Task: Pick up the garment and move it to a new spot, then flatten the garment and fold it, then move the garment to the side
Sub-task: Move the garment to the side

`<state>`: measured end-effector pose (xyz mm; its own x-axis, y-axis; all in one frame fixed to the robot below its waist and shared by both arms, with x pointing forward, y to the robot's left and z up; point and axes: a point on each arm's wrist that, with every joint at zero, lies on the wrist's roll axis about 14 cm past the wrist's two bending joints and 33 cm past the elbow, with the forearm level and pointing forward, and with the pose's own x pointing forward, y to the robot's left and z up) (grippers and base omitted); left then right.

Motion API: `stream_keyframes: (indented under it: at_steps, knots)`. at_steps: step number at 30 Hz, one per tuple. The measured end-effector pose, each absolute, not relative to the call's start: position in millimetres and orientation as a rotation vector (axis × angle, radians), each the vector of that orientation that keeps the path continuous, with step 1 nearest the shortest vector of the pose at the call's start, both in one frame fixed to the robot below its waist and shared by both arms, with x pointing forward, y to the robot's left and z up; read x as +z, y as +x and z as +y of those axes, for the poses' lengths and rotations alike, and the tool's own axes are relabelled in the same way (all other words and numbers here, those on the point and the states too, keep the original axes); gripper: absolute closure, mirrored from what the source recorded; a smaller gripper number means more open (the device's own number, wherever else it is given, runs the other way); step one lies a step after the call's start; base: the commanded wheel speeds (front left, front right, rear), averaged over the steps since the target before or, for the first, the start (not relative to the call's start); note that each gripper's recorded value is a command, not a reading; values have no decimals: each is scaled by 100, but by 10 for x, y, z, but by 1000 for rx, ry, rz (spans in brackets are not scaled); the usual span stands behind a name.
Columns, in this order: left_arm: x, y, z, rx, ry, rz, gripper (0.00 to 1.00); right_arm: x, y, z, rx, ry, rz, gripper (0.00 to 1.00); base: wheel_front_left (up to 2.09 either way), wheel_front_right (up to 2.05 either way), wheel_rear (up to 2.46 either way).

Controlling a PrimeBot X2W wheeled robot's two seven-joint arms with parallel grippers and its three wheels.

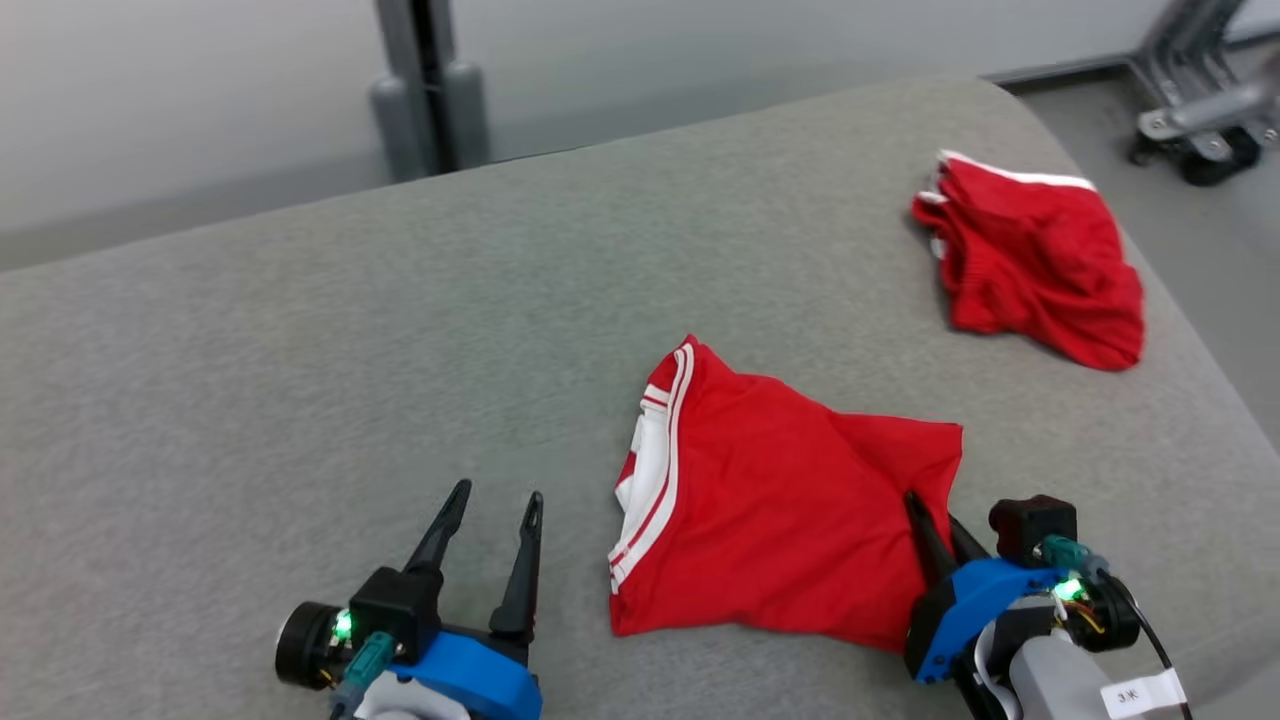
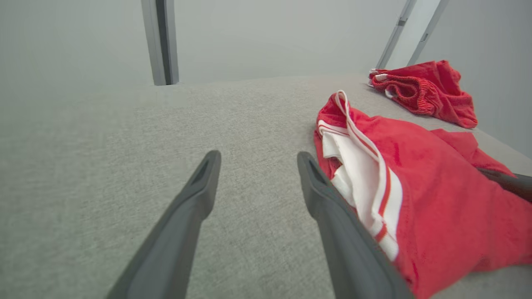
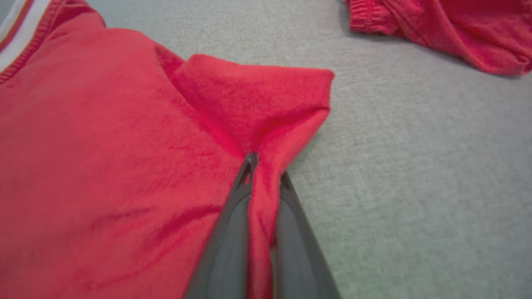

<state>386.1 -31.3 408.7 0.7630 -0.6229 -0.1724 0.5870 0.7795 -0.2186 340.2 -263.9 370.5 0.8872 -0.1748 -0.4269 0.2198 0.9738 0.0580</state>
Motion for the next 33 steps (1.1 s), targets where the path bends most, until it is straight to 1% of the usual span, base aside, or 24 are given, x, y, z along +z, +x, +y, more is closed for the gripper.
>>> stream_keyframes:
  at_steps: [6, 11, 15, 21, 25, 28, 33]
  knots:
    - [4113, 3803, -659, -771, -165, 240, 0, 3733, 3154, -2864, -290, 116, 426, 100, 0, 0, 0]
    - [4063, 3758, -739, -805, -164, 255, 0, 3757, 3150, -2930, -308, 109, 420, 100, 0, 0, 0]
    - [3991, 3772, -705, -798, -158, 272, 0, 3901, 3386, -2960, -284, 66, 379, 100, 0, 0, 0]
    - [3857, 3846, -543, -752, -142, 297, 0, 4455, 4123, -3087, -222, -75, 250, 100, 0, 0, 0]
    - [3788, 3918, -403, -711, -137, 307, 0, 4859, 4526, -3384, -246, -180, 202, 100, 0, 0, 0]
    - [3745, 3953, -302, -681, -138, 314, 0, 5033, 4650, -3729, -301, -268, 231, 100, 0, 0, 0]
    - [3715, 3993, -173, -643, -145, 318, 0, 5129, 4572, -4322, -431, -359, 316, 100, 0, 0, 0]
